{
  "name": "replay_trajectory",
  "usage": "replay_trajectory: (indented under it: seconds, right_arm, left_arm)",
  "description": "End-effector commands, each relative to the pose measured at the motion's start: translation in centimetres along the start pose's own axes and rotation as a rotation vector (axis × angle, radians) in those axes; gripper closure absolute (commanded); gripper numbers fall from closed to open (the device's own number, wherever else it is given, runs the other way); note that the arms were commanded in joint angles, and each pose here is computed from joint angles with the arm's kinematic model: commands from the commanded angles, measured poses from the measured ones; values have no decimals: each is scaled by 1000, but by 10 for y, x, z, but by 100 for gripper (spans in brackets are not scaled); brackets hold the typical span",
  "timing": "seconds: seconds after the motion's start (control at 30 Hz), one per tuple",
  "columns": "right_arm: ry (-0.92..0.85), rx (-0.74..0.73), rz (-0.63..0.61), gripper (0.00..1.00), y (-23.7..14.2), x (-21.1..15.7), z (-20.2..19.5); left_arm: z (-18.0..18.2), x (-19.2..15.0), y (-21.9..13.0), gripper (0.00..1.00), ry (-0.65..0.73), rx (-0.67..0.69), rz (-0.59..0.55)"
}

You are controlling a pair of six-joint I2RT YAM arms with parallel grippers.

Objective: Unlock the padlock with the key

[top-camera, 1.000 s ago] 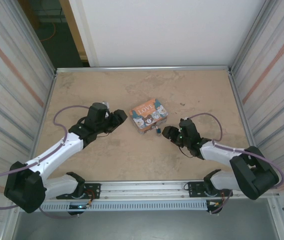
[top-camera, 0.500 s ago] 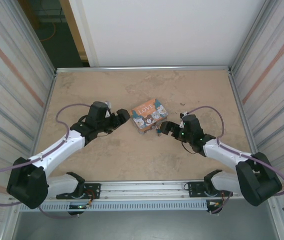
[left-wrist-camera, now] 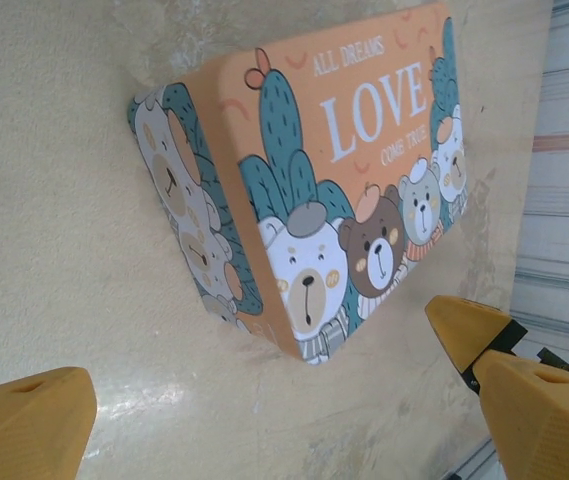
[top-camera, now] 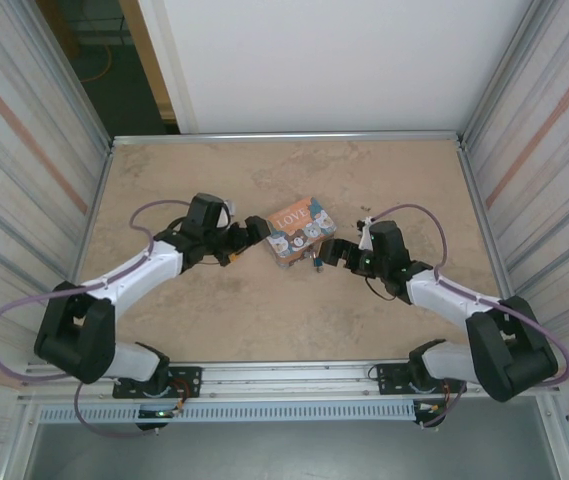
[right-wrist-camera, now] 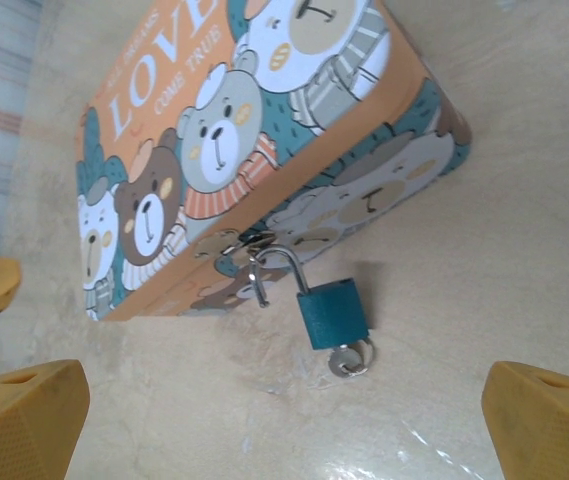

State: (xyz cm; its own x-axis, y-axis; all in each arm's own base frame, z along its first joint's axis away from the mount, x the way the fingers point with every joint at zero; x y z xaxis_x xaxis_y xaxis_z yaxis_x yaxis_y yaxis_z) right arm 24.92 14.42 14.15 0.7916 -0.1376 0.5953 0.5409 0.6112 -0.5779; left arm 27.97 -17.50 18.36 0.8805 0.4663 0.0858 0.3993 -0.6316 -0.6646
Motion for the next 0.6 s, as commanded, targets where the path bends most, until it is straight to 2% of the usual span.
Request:
replay_trajectory:
  seconds: [0.0, 0.4, 0.57]
  right_arm:
    - [-91, 84, 3, 1, 3, 12, 10]
    - [-199, 116, 7, 1, 25, 21, 8]
    - [-262, 166, 27, 6, 32, 21, 14]
  left_arm:
    - [-14, 12, 0, 3, 37, -82, 62]
    - [-5, 35, 27, 13, 16, -72, 197]
    - [2, 37, 45, 22, -14, -68, 255]
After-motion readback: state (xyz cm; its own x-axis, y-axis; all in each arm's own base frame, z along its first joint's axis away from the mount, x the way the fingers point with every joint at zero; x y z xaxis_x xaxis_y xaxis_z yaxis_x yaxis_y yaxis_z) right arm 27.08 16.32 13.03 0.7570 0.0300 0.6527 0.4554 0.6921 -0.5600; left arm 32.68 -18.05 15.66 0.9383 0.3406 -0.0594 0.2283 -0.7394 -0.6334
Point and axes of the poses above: each hand's point on the last joint's axis, 136 mm out from that joint toward the fingers, its own y axis out along the fingers, its own z axis along the line the jaws close on, x = y × z, the point moved 8 cm from there along -y, back along the fingers, and after that the axes turned 11 degrees about -y, right-handed, at the moved point
